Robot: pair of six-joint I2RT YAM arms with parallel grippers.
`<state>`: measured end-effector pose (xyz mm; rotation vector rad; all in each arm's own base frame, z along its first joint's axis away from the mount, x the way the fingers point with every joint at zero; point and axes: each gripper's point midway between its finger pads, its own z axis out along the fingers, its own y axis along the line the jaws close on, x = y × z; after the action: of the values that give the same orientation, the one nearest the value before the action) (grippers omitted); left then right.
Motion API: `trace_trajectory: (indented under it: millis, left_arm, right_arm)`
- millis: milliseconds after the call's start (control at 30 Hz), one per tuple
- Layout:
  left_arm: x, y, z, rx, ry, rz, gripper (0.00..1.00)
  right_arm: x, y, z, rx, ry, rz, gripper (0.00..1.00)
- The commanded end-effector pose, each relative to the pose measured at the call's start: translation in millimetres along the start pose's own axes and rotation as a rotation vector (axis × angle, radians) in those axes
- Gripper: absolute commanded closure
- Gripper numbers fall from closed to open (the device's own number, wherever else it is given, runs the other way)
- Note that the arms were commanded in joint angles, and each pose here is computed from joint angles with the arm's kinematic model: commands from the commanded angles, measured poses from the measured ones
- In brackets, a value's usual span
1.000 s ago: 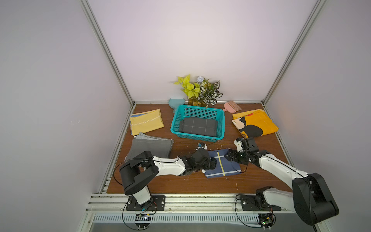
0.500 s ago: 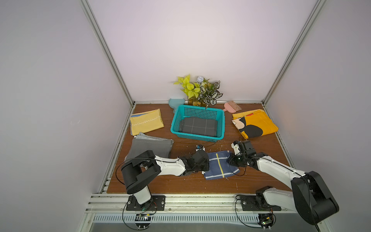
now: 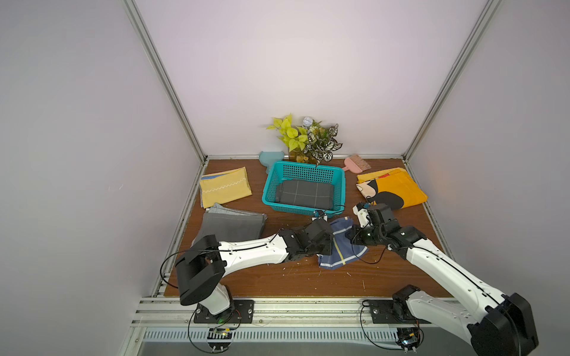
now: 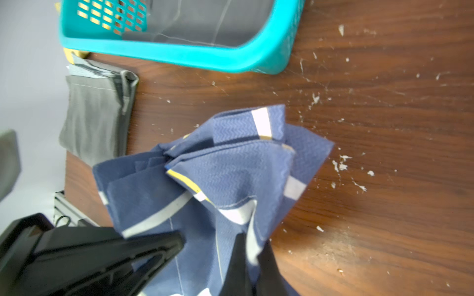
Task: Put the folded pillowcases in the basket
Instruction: Pick up the pillowcase from the center of the board, then place the pillowcase in the basket.
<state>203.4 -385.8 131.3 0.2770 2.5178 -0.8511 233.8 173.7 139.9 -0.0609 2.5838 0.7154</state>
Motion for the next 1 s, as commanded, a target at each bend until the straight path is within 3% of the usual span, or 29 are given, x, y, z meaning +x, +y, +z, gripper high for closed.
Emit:
trace_trajectory:
  millis: [0, 167, 300, 500, 667, 967]
  left_arm:
    - [-1, -29, -19, 0.030, 0.014, 0.079, 1.00]
    - [-30, -58, -48, 0.060, -0.082, 0.117, 1.00]
    - [-68, -48, -76, -0.038, -0.230, 0.141, 1.00]
    - [-138, 12, -101, -0.156, -0.355, 0.108, 1.00]
    - [-195, 70, -103, -0.220, -0.397, 0.096, 1.00]
    - [-241, 140, -70, -0.281, -0.379, 0.111, 1.00]
  right_arm:
    - [-7, 23, -24, -0.063, -0.012, -0.020, 1.00]
    - [-40, 58, -56, -0.144, -0.095, -0.066, 1.00]
    - [-77, 77, -69, -0.166, -0.194, -0.100, 1.00]
    - [-138, 97, -55, -0.181, -0.290, -0.130, 1.00]
    - [-181, 101, -19, -0.180, -0.351, -0.124, 1.00]
    - [-213, 82, 43, -0.111, -0.360, -0.107, 1.00]
